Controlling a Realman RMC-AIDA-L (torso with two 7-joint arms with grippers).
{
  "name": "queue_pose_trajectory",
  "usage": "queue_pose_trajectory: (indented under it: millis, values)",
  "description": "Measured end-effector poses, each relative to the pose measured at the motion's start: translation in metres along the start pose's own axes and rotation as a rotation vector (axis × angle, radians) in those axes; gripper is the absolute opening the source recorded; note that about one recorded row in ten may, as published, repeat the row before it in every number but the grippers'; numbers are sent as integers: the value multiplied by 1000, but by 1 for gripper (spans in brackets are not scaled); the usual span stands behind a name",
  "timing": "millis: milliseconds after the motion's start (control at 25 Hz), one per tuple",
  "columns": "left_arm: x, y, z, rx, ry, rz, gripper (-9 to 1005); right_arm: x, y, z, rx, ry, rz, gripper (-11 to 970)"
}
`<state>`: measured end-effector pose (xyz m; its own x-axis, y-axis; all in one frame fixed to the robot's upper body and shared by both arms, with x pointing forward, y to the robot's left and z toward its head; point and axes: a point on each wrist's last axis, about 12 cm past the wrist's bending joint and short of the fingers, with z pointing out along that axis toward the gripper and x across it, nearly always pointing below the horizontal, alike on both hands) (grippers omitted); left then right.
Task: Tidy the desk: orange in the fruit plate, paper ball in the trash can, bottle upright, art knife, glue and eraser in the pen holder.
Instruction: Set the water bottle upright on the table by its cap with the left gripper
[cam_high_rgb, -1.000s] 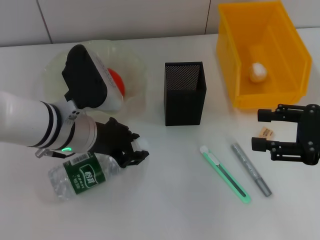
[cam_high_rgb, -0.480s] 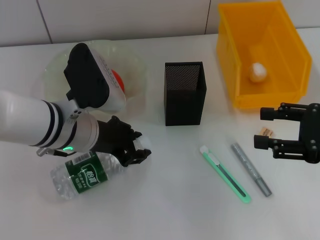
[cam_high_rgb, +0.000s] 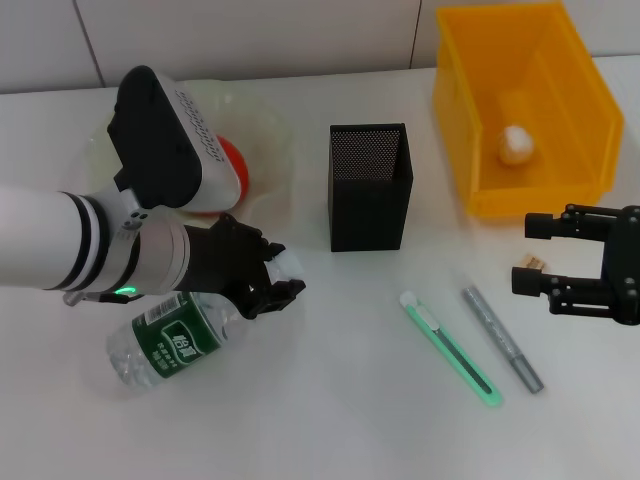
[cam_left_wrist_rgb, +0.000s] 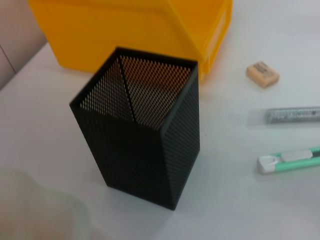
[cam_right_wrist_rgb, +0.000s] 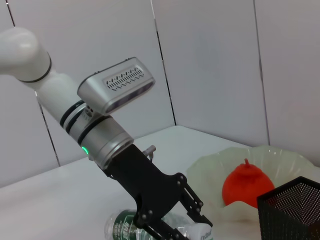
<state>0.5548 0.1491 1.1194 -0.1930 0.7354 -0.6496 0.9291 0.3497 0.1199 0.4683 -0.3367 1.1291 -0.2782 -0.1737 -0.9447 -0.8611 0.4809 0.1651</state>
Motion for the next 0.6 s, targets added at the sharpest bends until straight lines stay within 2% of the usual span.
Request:
queue_pose_trajectory:
  millis: [520,600]
  values:
    - [-2,-4,-16,-38,-52,1,439,0,0,-1,5,-3,2,709]
    - [-6,-6,-24,-60,-82,6,439,1,0,-1,4,-4,7,709]
